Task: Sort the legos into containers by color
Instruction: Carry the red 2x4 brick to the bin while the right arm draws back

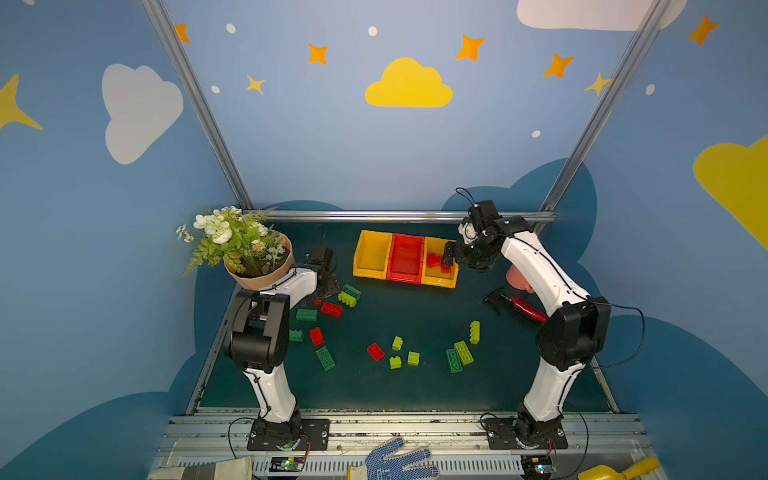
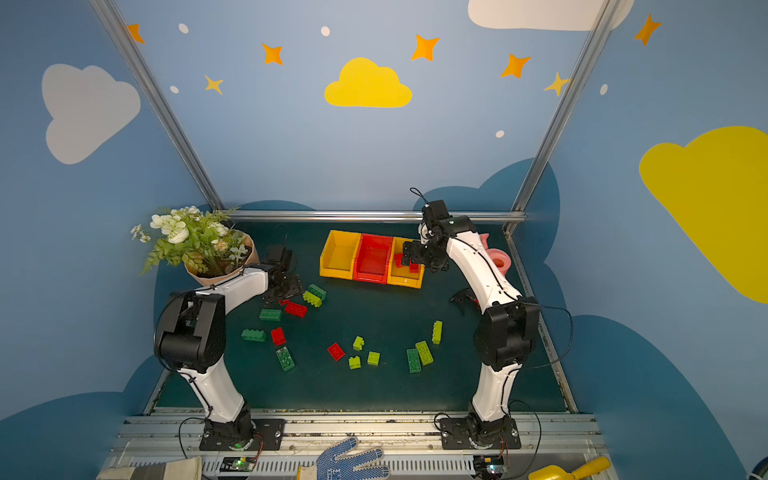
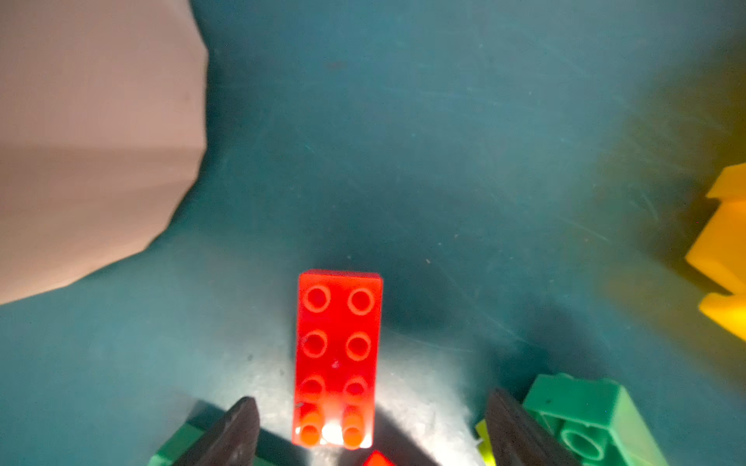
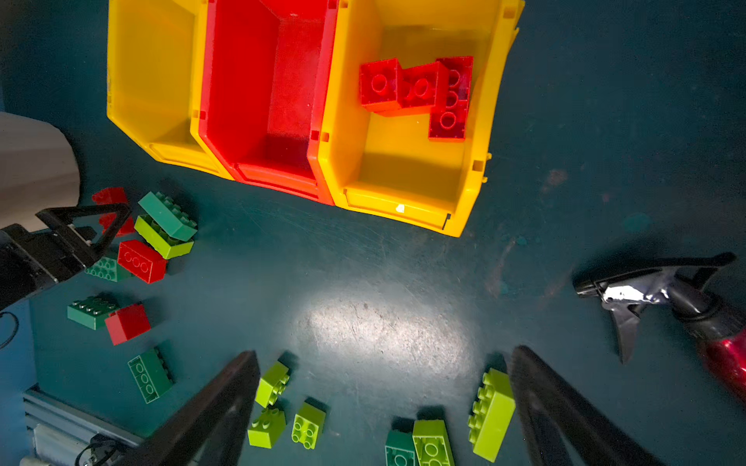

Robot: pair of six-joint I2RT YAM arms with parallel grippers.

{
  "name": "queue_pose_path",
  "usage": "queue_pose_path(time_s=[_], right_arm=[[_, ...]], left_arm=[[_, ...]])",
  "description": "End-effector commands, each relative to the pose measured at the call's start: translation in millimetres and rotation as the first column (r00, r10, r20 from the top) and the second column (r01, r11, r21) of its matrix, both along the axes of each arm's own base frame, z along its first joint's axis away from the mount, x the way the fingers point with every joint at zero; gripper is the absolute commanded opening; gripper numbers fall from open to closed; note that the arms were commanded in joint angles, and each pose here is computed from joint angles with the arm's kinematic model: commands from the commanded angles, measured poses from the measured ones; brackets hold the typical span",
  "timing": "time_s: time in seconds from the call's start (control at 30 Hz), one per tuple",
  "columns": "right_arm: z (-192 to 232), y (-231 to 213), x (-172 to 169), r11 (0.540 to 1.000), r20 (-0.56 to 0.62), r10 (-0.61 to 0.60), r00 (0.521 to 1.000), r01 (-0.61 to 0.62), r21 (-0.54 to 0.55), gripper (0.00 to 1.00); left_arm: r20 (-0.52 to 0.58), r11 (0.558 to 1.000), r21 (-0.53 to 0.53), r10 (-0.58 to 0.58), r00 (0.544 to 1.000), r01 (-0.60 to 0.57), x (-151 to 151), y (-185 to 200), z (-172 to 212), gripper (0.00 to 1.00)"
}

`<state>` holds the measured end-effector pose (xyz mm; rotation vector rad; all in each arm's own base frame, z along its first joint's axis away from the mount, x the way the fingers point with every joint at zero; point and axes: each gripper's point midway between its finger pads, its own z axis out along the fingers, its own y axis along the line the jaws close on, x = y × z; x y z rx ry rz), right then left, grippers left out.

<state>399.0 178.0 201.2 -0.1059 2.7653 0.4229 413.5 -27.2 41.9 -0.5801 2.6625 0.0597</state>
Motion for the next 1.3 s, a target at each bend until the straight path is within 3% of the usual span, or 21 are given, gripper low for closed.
queue_pose_path(time_s=[0.0, 0.43, 0.73, 1.03, 1.27], right_arm=[[7.4, -7.3, -7.6, 1.0, 0.022, -0.022, 1.0, 0.023, -0.016, 0.94], [8.2, -29.2, -37.1, 0.997, 0.03, -0.066, 0.997, 0.068, -0.048, 0.94], [16.9, -49.8, -61.8, 0.993, 0.048, -0.096, 0.994, 0.099, -0.061, 0.94], [22.9, -74.7, -89.7, 0.982, 0.074, -0.164, 0.984, 0.169, -0.082, 0.94], [25.2, -85.6, -104.6, 0.977, 0.089, -0.194, 0.977, 0.2, -0.071, 0.94]], left_arm=[[-0.06, 1.0, -0.012, -0.019, 0.998, 0.018, -3.3, -2.6, -10.2, 0.84], [-0.119, 0.999, -0.032, -0.028, 0.992, 0.024, -0.1, -8.0, -24.0, 0.54], [-0.151, 0.999, -0.02, -0.044, 0.988, 0.041, 3.1, -9.7, -25.0, 0.22], [-0.124, 0.994, 0.016, -0.103, 0.987, 0.105, 18.7, -24.0, 2.4, 0.21], [-0.054, 0.972, 0.043, -0.229, 0.972, 0.231, 45.7, -77.4, 47.8, 0.21]])
